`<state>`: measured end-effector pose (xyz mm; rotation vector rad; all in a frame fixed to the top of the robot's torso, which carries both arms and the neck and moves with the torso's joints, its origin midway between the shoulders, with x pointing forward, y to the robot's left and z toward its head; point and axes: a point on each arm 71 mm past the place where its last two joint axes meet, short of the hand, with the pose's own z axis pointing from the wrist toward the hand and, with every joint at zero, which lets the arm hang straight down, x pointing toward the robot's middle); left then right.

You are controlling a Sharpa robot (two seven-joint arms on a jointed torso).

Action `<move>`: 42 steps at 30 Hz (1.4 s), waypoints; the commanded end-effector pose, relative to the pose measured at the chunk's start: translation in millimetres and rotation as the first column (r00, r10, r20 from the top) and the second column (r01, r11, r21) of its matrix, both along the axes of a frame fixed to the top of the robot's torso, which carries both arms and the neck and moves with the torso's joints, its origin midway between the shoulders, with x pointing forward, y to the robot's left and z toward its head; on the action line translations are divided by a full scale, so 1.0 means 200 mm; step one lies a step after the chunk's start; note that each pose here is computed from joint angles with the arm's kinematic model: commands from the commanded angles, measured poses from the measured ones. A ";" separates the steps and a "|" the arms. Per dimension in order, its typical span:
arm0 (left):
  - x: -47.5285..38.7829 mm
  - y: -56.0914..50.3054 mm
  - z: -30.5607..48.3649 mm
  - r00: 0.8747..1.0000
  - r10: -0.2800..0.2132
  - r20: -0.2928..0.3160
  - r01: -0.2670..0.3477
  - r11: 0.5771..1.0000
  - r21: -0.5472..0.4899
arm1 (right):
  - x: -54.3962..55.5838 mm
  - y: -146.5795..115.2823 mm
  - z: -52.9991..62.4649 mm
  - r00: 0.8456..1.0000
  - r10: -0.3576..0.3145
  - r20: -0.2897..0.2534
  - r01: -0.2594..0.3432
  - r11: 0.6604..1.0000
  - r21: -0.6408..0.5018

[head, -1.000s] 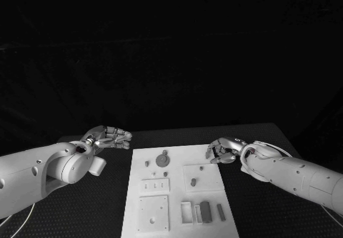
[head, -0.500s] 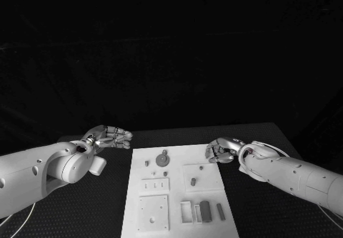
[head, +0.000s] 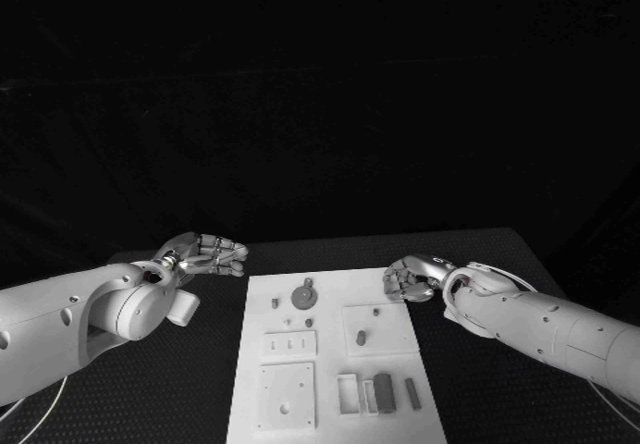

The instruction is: Assemble the parts on the task board

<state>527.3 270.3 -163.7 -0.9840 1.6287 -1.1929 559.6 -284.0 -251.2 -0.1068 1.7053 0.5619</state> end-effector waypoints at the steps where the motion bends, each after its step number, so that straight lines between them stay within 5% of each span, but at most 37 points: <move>1: -0.002 -0.01 0.006 1.000 -0.018 0.007 0.019 1.000 -0.005 | 0.00 0.01 -0.01 1.000 0.008 -0.004 -0.008 1.000 -0.007; 42: -0.006 -0.01 0.006 1.000 -0.020 0.004 0.020 1.000 -0.004 | 0.00 0.03 -0.01 1.000 -0.001 0.007 0.001 1.000 -0.004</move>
